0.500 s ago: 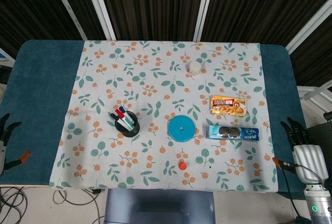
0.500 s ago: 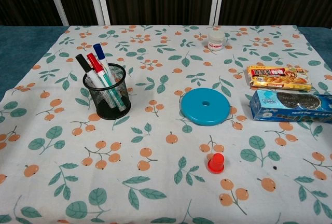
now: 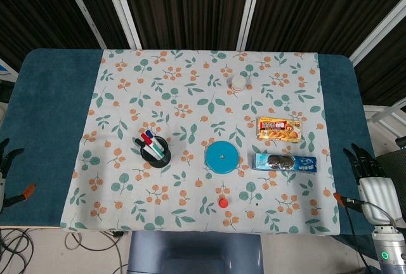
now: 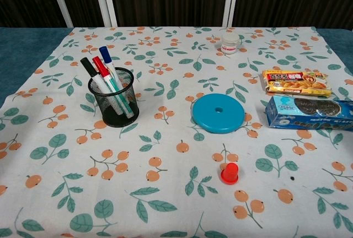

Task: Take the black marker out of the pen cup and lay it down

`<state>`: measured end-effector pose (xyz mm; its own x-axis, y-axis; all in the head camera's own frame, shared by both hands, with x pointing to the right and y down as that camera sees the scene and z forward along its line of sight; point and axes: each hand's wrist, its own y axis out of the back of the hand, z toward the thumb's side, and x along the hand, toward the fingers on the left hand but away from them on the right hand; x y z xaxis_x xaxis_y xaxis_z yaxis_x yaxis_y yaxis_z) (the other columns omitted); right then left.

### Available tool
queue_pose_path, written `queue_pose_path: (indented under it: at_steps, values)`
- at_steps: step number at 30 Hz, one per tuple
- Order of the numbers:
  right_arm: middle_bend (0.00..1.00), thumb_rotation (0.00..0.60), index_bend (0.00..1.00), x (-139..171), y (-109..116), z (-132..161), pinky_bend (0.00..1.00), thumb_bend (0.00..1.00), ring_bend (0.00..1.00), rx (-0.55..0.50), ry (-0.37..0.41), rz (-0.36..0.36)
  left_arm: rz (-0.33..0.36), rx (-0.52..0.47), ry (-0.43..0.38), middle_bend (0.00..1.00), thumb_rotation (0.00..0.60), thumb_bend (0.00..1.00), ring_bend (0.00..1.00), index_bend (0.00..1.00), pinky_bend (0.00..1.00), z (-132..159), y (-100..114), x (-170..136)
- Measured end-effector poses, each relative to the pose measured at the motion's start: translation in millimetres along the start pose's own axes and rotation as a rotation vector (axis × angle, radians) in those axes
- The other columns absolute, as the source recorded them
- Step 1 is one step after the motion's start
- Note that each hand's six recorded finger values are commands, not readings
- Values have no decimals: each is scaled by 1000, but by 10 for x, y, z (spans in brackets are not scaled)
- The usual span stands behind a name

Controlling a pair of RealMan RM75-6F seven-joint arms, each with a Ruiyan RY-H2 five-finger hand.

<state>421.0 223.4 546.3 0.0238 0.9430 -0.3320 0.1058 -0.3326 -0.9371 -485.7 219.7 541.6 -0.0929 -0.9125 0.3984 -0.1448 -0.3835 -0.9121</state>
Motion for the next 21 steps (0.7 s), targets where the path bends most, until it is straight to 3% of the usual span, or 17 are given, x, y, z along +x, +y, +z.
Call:
queue_pose_path:
  at_steps: [15, 21]
  values:
    - [7, 600, 92, 2, -2, -6, 175, 76, 62, -1, -6, 3, -10, -17, -5, 0, 600, 166, 0, 192, 0, 20, -35, 24]
    - [6, 600, 92, -7, -14, -11, 175, 76, 62, 2, -12, 7, -54, -48, -50, 0, 600, 166, 0, 192, 0, 110, -81, 166]
